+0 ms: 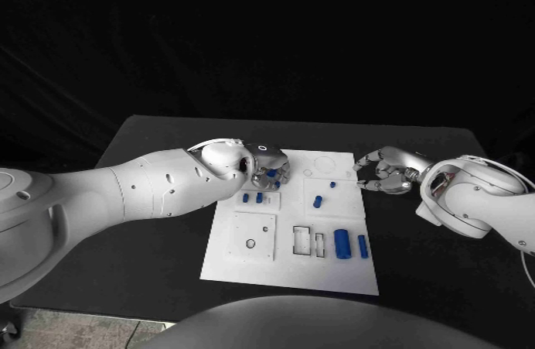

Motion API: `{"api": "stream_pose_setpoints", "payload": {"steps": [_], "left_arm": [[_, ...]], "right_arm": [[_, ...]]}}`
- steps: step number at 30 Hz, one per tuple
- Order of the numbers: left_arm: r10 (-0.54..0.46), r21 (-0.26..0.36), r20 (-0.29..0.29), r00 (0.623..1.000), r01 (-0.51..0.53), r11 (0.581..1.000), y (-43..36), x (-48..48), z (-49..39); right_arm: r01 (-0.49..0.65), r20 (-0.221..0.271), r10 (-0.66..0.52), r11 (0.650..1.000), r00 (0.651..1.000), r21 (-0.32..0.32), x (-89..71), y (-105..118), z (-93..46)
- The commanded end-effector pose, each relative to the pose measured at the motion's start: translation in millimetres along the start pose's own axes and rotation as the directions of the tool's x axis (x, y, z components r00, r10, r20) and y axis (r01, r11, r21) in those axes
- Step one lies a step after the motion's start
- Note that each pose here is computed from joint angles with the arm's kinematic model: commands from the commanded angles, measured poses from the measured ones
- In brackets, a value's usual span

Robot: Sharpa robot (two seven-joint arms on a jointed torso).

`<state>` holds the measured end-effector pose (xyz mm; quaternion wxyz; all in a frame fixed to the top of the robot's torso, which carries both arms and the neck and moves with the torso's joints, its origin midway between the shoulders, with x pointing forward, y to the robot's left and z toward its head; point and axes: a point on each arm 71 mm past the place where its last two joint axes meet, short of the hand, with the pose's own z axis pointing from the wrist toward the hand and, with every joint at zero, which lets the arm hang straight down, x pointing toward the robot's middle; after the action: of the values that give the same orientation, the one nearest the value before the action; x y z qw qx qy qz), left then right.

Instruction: Assemble the parts on the task board

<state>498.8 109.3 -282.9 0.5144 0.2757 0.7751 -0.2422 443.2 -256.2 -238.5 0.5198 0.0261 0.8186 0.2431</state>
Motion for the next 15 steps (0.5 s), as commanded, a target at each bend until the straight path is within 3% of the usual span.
{"api": "stream_pose_setpoints", "payload": {"steps": [1,15], "left_arm": [[-0.007,0.020,0.018,1.000,0.007,1.000,-2.6,-0.3,1.0],[-0.008,0.019,0.038,0.999,0.007,1.000,-0.2,0.1,-1.3]], "right_arm": [[0.006,-0.014,-0.006,1.000,1.000,-0.002,1.3,0.1,-0.4],[0.006,-0.015,-0.006,1.000,1.000,0.001,1.2,-0.3,-0.5]]}}
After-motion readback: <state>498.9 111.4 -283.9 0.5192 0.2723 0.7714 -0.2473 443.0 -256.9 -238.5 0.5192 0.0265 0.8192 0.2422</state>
